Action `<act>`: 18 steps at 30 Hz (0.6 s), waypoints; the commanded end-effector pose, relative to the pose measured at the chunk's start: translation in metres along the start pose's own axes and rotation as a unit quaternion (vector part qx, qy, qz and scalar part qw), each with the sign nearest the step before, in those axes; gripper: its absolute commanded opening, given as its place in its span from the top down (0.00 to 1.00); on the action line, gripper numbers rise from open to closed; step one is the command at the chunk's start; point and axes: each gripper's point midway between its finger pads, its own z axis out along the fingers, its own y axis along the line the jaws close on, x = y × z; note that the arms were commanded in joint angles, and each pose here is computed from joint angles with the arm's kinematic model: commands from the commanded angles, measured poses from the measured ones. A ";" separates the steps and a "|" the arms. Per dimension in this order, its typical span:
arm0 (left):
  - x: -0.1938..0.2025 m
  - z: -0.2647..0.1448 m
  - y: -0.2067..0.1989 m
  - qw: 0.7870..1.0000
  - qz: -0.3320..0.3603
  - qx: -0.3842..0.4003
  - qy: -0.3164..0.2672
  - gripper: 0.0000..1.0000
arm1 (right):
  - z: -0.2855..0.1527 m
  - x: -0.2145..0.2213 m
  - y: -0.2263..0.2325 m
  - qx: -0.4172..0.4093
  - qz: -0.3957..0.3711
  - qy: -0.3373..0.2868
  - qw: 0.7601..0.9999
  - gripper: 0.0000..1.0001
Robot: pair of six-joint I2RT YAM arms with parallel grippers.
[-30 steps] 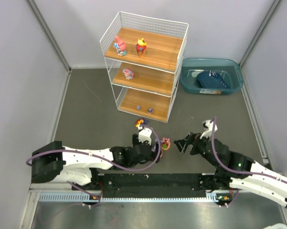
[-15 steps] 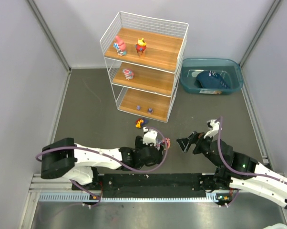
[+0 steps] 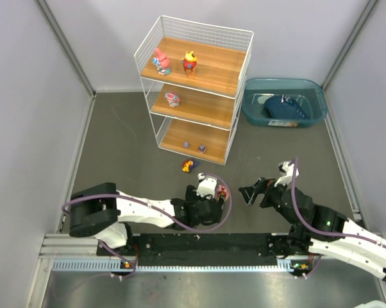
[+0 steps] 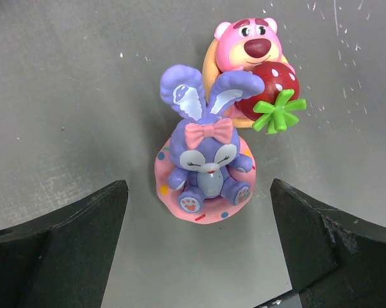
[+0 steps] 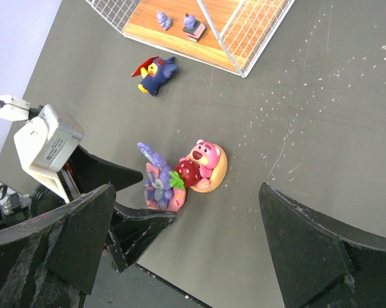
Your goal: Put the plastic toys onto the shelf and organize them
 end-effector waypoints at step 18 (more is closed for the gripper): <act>-0.001 0.015 -0.009 1.000 0.010 -0.017 -0.009 0.23 | -0.005 -0.021 0.000 0.008 0.001 -0.029 1.000 0.05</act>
